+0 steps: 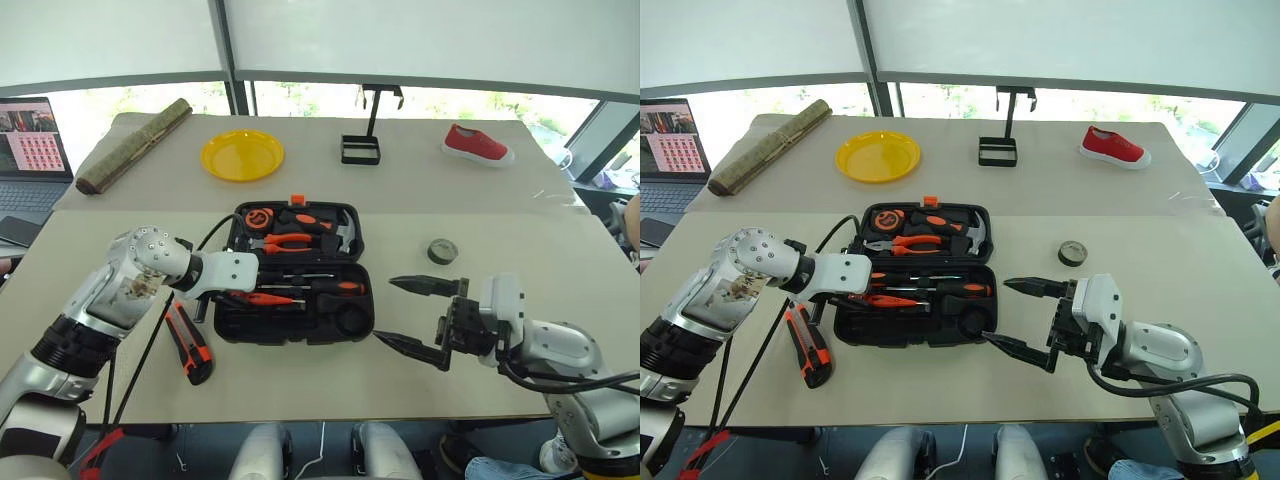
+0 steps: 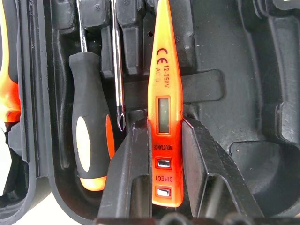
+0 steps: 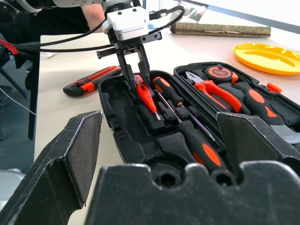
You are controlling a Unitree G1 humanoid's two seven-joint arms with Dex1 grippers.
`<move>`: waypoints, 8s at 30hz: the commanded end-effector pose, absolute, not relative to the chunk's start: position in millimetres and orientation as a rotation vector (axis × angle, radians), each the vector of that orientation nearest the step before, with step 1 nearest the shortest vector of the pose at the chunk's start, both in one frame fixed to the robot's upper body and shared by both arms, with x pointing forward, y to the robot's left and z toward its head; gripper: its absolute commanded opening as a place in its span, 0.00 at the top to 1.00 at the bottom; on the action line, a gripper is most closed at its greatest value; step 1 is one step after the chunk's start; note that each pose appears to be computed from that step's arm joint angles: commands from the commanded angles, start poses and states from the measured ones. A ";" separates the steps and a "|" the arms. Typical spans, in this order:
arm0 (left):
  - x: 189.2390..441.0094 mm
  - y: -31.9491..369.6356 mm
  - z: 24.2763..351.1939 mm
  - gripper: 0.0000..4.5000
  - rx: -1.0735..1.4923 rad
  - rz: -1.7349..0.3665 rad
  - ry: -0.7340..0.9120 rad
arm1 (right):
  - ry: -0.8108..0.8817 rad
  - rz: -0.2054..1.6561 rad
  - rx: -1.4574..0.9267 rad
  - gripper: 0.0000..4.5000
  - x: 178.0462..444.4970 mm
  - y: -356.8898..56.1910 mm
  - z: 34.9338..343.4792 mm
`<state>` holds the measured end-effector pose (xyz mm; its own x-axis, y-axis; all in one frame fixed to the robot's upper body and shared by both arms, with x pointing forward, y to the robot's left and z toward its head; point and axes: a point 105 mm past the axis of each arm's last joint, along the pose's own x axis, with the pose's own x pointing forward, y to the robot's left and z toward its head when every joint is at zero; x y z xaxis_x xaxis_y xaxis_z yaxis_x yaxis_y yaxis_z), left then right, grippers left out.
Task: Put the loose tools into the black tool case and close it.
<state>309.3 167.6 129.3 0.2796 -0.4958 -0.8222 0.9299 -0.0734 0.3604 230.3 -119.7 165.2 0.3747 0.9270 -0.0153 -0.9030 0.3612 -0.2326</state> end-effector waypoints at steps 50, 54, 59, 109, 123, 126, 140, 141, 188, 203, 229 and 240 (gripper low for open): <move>315.8 149.2 154.5 0.99 0.547 -1.266 0.252 | -0.218 1.186 -0.113 0.00 229.5 -113.3 177.7; 322.3 144.5 141.7 0.99 0.506 -1.218 0.214 | -0.226 1.167 -0.107 0.00 231.2 -115.4 177.4; 324.1 149.4 127.9 0.99 0.517 -1.189 0.230 | -0.226 1.158 -0.101 0.00 231.4 -116.5 176.8; 153.7 344.2 110.4 0.01 0.170 -0.182 0.335 | -0.408 1.246 -0.142 0.00 201.9 -131.2 161.4; 194.1 230.3 91.6 0.01 -0.015 0.017 0.502 | -0.439 1.306 -0.115 0.00 207.7 -126.3 169.7; 195.5 228.6 85.0 0.01 0.007 0.077 0.531 | -0.438 1.316 -0.116 0.00 207.4 -125.0 171.8; 212.4 194.7 71.2 0.01 -0.019 0.037 0.575 | -0.435 1.317 -0.115 0.00 211.5 -123.6 180.5; 213.3 195.6 70.6 0.01 -0.013 0.038 0.581 | -0.435 1.315 -0.115 0.00 212.0 -123.8 180.5; 263.8 151.8 121.8 0.61 0.810 -1.451 0.397 | -0.238 1.162 -0.195 0.00 198.1 -146.8 172.5; 276.2 131.3 107.1 0.61 0.838 -1.473 0.409 | -0.242 1.170 -0.176 0.00 196.9 -143.3 164.7; 289.2 128.9 157.1 0.55 0.557 -1.513 0.073 | -0.274 1.114 -0.181 0.00 215.2 -149.0 159.3; 292.1 130.1 115.4 0.97 0.673 -1.486 0.105 | -0.297 1.092 -0.186 0.00 220.5 -147.0 160.9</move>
<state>292.4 132.8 116.0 0.1144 -0.8813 -0.4585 0.9449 -0.0460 0.3241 220.4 -147.7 154.7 0.4270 0.8961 0.1209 -0.8558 0.4437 -0.2659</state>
